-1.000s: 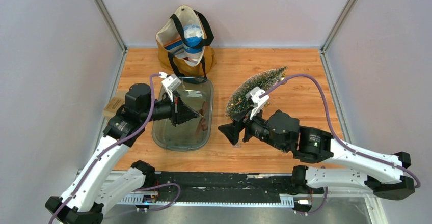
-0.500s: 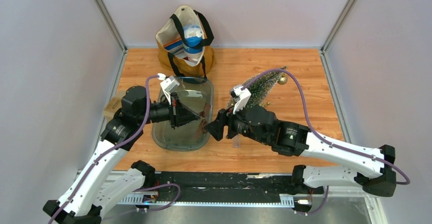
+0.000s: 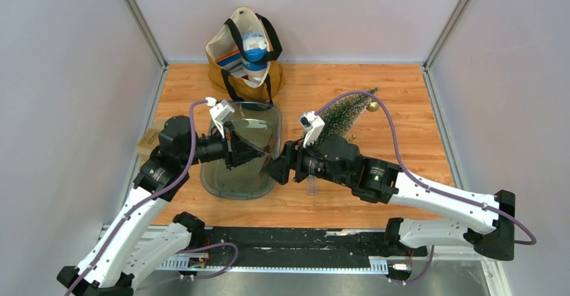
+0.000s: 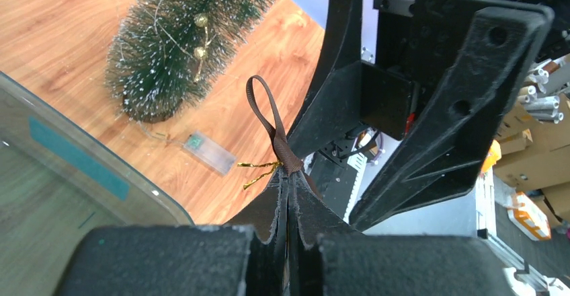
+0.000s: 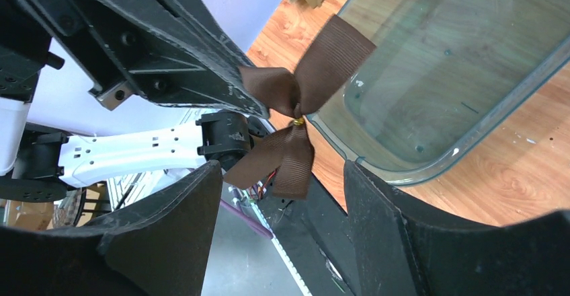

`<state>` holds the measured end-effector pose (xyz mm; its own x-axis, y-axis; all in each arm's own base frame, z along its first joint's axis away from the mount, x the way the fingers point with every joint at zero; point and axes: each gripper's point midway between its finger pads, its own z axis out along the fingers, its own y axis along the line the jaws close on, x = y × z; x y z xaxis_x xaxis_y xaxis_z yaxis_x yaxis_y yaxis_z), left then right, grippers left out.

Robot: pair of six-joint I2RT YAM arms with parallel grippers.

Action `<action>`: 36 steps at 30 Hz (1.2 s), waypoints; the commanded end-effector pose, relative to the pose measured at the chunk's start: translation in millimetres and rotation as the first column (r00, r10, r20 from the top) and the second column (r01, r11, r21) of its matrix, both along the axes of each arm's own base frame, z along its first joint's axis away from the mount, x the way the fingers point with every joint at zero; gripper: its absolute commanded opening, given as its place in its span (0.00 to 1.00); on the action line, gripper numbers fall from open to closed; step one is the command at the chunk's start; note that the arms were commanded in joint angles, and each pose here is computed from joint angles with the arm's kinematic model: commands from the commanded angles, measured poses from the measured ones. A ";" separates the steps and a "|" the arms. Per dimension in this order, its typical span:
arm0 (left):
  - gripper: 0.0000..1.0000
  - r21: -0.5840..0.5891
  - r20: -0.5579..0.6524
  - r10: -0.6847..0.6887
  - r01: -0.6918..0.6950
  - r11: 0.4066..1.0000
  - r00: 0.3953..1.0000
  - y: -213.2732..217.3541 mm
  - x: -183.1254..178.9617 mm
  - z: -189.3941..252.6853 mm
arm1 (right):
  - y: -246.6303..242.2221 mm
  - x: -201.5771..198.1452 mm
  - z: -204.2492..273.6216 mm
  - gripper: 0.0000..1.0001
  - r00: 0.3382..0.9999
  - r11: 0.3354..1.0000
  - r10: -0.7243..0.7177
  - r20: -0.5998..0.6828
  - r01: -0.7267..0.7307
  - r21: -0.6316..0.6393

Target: Decorate the small christmas tree

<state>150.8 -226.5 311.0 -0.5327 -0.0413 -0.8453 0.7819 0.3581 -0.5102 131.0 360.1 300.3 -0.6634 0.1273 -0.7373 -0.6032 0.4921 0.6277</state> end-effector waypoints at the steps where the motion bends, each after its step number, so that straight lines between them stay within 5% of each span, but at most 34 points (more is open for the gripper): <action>1: 0.00 -0.041 0.055 0.004 -0.002 0.999 0.998 -1.0 0.2 16.6 | 5.3 1.8 5.7 0.69 0.999 0.998 0.005 -0.034 -0.003 0.062; 20: 0.00 -0.057 0.057 0.008 -0.005 0.998 0.998 -1.1 0.0 16.4 | 16.8 2.4 12.3 0.57 0.996 0.985 0.065 -0.063 -0.054 0.166; 36: 0.00 -0.024 0.054 0.036 -0.035 0.999 0.998 3.3 1.9 7.3 | 9.3 9.1 6.1 0.09 0.999 0.992 0.018 -0.049 -0.012 0.127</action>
